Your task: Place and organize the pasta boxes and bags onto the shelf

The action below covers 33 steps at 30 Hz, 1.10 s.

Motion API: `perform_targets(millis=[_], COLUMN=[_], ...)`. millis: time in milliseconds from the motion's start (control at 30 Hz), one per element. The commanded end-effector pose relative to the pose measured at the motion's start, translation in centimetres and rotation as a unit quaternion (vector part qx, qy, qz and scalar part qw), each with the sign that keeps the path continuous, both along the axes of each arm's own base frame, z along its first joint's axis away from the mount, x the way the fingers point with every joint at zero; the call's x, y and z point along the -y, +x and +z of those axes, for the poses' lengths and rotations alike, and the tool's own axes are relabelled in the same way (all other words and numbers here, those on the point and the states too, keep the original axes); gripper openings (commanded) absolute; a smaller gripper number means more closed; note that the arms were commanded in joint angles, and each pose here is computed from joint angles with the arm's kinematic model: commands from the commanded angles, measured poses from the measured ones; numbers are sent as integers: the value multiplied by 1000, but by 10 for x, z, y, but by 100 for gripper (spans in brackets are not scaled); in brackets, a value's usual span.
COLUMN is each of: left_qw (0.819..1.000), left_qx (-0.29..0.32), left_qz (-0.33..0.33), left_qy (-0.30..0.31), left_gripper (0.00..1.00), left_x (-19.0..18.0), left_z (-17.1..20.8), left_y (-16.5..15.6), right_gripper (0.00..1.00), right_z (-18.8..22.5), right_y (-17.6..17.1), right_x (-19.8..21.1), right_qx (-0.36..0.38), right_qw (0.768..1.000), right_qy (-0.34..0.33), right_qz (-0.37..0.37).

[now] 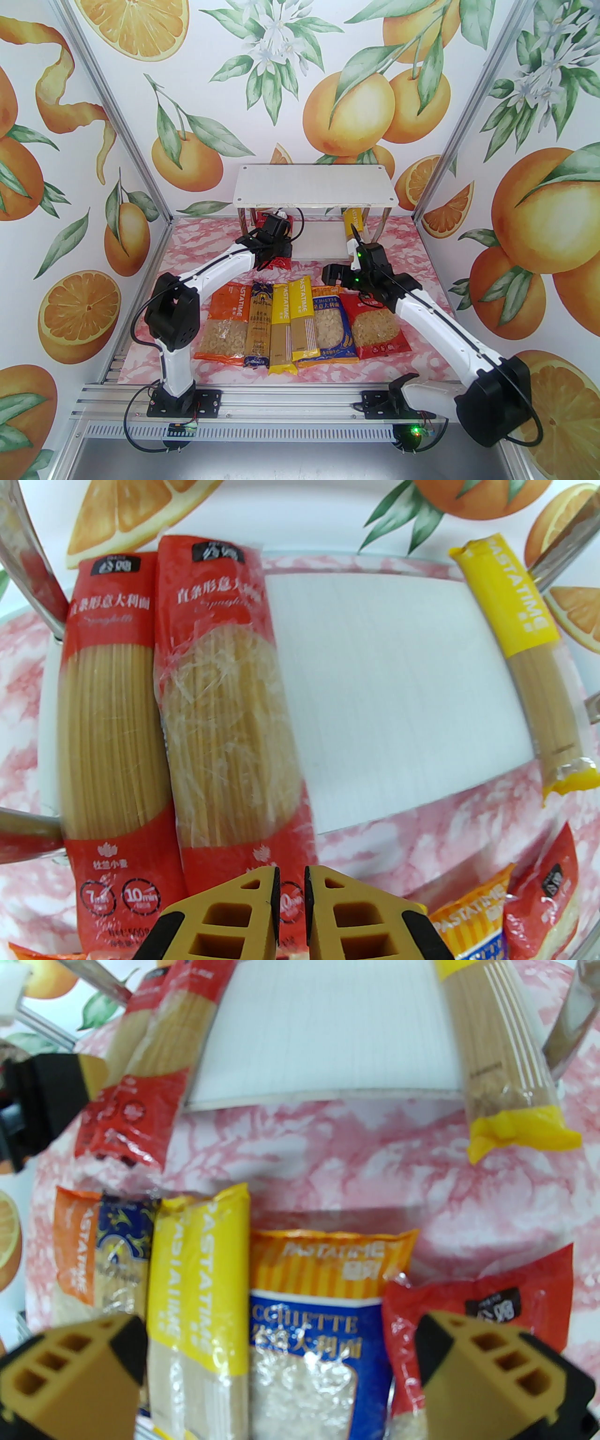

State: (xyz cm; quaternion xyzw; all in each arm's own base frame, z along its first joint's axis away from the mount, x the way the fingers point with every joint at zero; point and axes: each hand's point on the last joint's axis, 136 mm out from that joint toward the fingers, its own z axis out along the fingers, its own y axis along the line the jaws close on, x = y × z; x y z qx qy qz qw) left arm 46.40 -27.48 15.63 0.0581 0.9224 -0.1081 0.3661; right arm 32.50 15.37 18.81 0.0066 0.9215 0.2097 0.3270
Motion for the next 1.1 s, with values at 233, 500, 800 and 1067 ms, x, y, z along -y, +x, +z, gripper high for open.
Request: perform_targets(millis=[233, 500, 800, 1067], left_qw=[997, 1000, 997, 1000], left_qx=[-75, -8, 39, 22], left_qz=[1, -14, -59, -12], left_qy=[6, -11, 5, 12], left_gripper=[15, 35, 36, 37], left_x=[-9, -4, 5, -46], left_z=[-50, 1, 53, 35], left_y=[-5, -8, -77, -169], right_gripper=[100, 100, 92, 89], right_z=[3, 8, 3, -15], right_y=[-5, -5, -19, -78], right_x=[7, 6, 2, -30], right_qx=[4, 10, -13, -47], right_qw=[1000, 1000, 1000, 996], right_qy=[3, 3, 1, -39], right_qz=[-14, -12, 19, 72])
